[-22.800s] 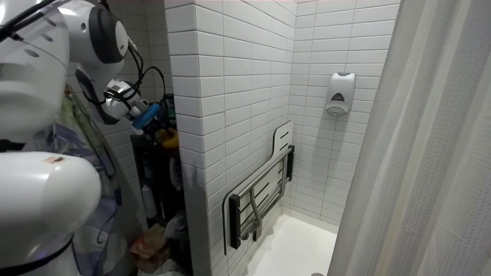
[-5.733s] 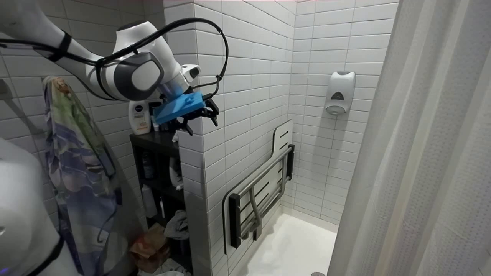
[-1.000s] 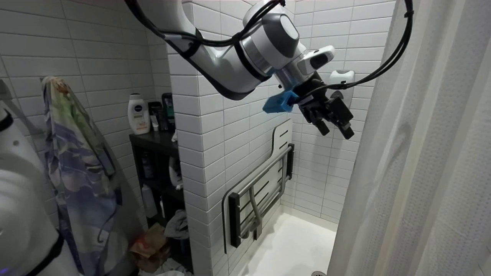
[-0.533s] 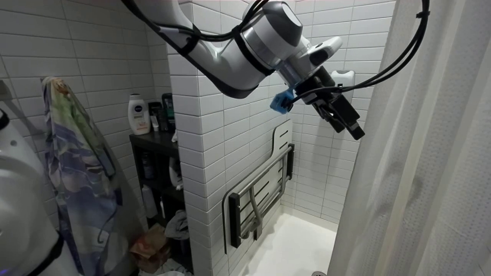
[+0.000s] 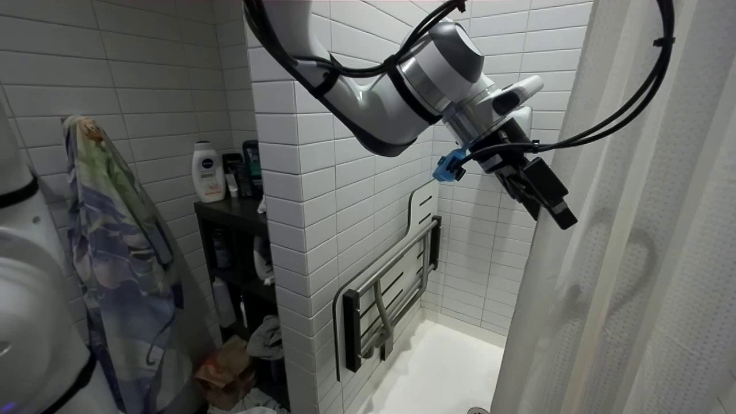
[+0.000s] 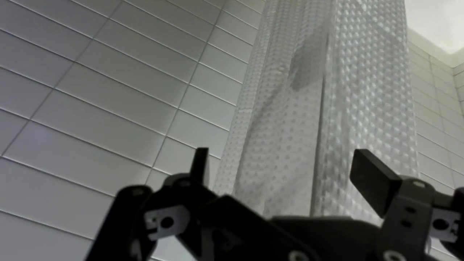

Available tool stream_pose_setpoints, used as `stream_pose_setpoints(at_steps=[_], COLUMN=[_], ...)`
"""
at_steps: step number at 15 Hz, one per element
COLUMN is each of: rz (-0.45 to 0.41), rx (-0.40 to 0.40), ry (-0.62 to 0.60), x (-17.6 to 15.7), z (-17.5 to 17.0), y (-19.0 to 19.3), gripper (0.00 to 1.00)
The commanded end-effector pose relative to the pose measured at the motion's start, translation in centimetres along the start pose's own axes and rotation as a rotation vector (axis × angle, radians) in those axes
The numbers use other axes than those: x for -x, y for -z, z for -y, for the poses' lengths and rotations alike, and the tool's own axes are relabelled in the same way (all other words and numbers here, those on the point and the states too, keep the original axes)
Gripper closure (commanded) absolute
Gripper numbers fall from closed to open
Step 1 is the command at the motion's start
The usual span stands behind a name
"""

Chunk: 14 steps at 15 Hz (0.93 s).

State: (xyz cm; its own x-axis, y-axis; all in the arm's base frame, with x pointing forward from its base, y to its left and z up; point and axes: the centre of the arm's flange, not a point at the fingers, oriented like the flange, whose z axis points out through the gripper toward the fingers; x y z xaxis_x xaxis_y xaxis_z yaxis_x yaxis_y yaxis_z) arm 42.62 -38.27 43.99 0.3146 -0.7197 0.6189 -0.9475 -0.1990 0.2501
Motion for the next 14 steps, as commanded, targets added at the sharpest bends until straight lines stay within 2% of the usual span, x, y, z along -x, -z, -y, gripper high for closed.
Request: stream_pose_setpoints(at_steps=[1, 3, 4, 8, 13, 14], rz=[0.018, 0.026, 0.028, 0.036, 0.063, 0.075], rx=[0.071, 0.09, 0.096, 0.102, 0.079, 0.07], ry=[-0.015, -0.011, -0.008, -0.011, -0.018, -0.018], x=[-2.1, -2.1, -2.1, -1.9, -2.2, -2.2], z=[2.1, 2.5, 2.6, 2.9, 2.2, 1.9], y=[-2.0, -2.7, -2.7, -2.8, -2.3, -2.2], gripper=[0.0, 0.27, 0.32, 0.66, 1.0, 1.0])
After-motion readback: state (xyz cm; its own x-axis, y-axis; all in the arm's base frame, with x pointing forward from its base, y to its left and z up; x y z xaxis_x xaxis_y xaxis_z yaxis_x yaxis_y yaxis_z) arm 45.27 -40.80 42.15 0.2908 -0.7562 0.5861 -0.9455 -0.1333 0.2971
